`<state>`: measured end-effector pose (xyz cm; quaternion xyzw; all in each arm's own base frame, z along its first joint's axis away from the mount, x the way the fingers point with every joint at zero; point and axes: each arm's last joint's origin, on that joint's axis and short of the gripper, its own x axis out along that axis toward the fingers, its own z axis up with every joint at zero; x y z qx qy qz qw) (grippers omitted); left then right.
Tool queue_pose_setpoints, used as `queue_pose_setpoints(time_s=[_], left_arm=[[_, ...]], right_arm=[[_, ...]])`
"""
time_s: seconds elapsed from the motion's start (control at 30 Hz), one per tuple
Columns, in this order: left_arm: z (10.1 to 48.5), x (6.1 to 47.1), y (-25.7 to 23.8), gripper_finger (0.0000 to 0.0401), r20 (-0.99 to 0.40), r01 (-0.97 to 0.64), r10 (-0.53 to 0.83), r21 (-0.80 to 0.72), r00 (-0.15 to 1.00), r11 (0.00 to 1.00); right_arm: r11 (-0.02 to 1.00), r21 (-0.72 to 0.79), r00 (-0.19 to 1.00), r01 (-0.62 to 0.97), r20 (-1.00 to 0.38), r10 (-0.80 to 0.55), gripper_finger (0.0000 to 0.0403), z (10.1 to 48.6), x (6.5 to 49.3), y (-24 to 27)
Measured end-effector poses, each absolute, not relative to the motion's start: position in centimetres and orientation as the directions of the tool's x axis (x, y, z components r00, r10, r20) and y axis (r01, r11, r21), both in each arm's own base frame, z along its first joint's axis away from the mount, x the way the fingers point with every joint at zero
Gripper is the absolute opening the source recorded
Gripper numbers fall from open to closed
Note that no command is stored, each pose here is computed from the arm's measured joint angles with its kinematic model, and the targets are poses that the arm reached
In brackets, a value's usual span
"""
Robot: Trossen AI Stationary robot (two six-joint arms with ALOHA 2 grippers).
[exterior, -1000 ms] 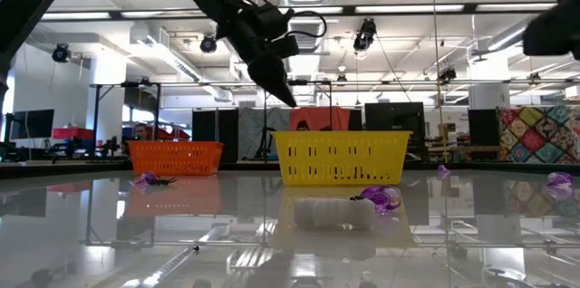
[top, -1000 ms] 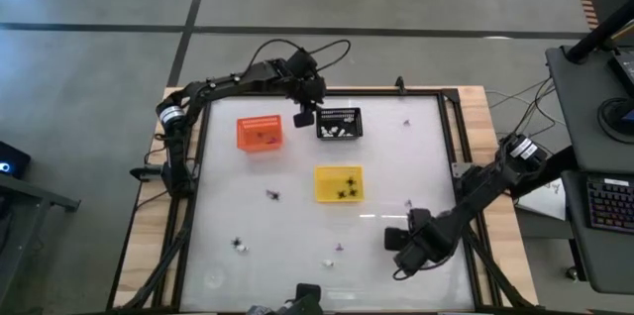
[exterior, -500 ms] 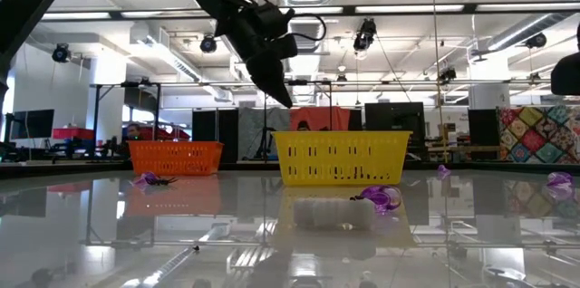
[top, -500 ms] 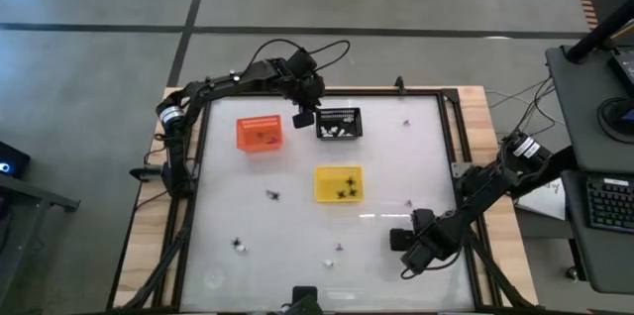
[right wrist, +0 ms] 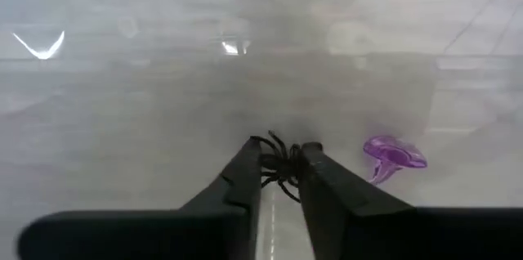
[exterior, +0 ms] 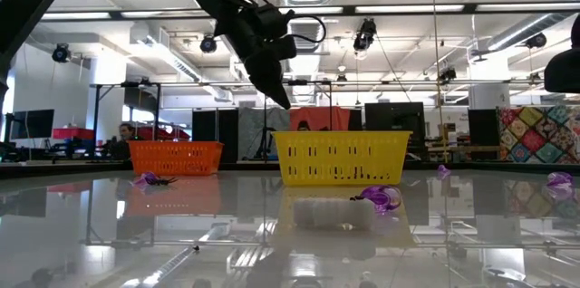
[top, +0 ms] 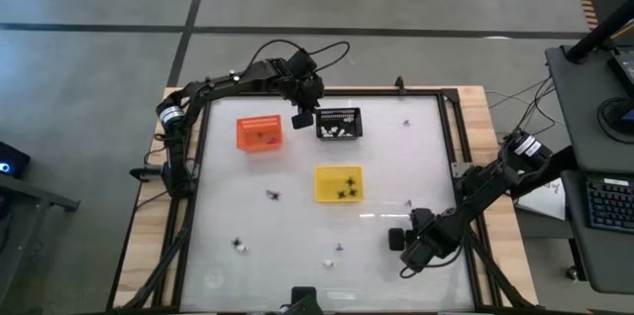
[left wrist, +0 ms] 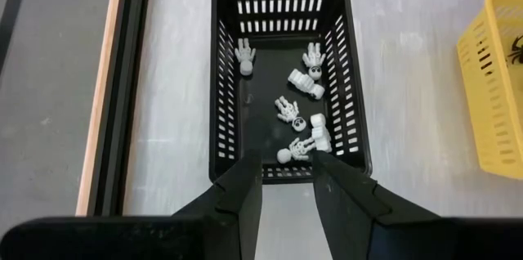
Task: Sort Halloween decoration
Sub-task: Put the black spider toy into the yellow bin
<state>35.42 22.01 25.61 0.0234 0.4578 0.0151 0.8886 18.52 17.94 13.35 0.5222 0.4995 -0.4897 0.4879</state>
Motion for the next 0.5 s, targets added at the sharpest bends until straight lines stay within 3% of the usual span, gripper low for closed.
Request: queue_pose_setpoints(time_s=[0.17,0.5], left_arm=[[25.6,35.4,22.0,0.0092,-0.813,-0.001,0.048,0.059,0.58,0.998],[25.6,35.4,22.0,0.0092,-0.813,-0.001,0.048,0.058,0.58,0.998]], right_arm=[[-0.014,0.021,0.022,1.0,-0.999,0.048,0.0014,13.3,18.6,18.0],[0.001,0.05,0.05,0.999,-0.995,0.091,0.0009,14.4,18.3,17.8]])
